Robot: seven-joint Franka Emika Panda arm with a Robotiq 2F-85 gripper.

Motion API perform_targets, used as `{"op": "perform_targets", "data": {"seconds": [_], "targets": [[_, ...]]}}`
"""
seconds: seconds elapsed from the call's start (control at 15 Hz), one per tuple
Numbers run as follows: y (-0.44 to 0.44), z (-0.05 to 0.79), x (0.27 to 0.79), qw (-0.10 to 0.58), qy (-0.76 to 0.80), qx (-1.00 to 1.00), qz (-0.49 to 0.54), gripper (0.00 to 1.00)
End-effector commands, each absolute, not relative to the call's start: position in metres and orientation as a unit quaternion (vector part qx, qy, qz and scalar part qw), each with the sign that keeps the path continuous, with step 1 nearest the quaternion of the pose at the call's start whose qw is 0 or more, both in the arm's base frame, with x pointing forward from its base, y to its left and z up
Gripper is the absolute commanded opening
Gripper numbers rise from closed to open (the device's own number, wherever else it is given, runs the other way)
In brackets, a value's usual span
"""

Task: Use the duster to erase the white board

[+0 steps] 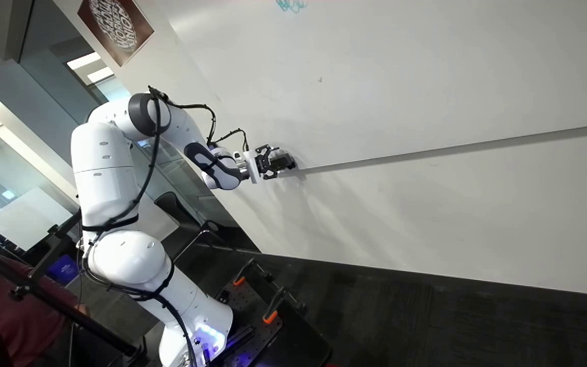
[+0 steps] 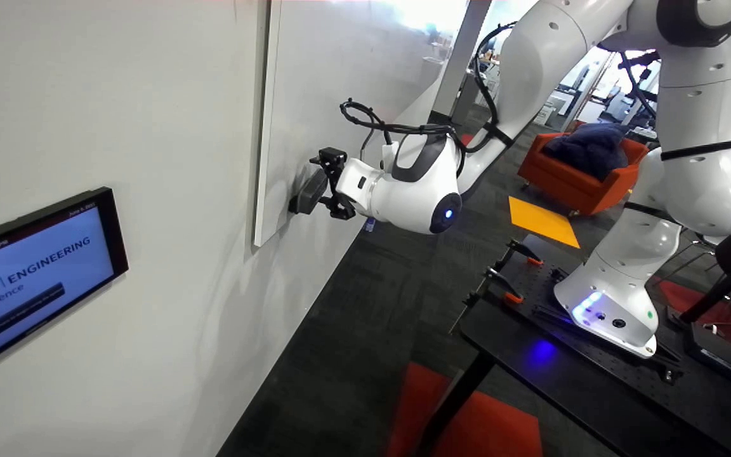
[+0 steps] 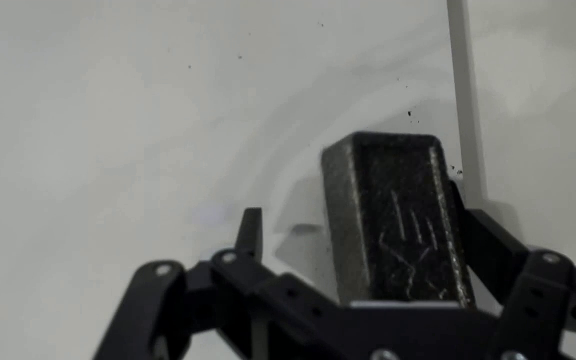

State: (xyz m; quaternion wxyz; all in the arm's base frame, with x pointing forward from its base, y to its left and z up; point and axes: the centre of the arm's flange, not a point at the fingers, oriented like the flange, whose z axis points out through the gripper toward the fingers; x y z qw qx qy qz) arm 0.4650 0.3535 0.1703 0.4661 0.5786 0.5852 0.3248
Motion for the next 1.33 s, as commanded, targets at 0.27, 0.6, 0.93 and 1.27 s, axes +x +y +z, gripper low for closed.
{"op": "perform_targets", "data": {"seconds": [0.27,0.6,0.93,1.27], "targets": [[0.345,0.226,0.423,0.486,0.585,0.562,0.327,1.00],[0.342,0.288,0.379,0.444,0.609,0.581,0.307,1.00],[0.334,0.330,0.343,0.381,0.650,0.610,0.247,1.00],[0.331,0.349,0.325,0.345,0.685,0.596,0.238,1.00]]}}
